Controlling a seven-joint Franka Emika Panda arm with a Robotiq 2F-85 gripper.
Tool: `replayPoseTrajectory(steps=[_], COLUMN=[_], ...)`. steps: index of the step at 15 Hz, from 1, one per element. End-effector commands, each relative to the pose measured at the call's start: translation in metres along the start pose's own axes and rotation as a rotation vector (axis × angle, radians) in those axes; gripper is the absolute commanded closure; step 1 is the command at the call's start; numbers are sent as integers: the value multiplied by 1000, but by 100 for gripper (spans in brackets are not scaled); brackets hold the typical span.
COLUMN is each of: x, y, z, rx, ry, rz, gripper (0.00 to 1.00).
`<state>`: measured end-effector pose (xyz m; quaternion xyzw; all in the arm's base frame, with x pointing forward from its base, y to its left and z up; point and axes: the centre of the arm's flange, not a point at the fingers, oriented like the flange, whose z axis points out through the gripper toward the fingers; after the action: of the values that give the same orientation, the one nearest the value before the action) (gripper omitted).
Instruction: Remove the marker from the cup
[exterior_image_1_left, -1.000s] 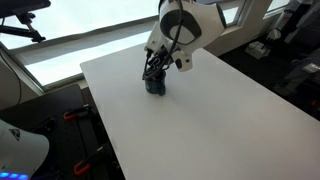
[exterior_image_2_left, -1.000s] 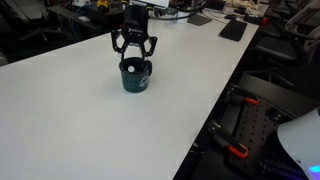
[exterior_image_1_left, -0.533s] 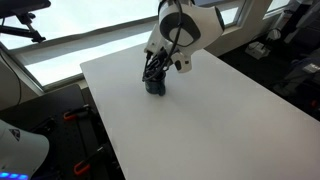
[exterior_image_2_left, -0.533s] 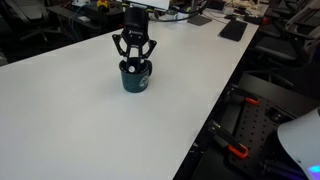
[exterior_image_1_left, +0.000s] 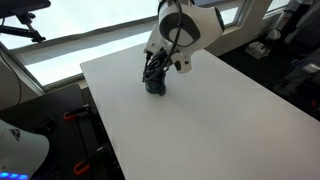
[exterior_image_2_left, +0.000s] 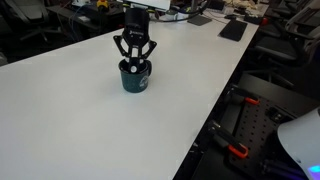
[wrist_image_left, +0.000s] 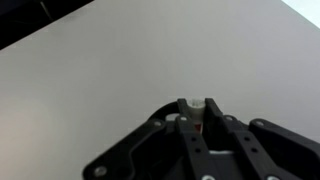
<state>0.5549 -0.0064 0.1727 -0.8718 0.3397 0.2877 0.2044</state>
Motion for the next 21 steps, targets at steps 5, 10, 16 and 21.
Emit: replayPoseTrajectory(steps=[5, 10, 16, 21], x=[-48, -60, -69, -55], y=[10, 12, 29, 44], z=[-32, -58, -86, -99], rx=[-29, -58, -51, -16], ry=[-98, 54, 161, 240], rz=[-123, -53, 39, 133], gripper=[95, 95, 95, 95])
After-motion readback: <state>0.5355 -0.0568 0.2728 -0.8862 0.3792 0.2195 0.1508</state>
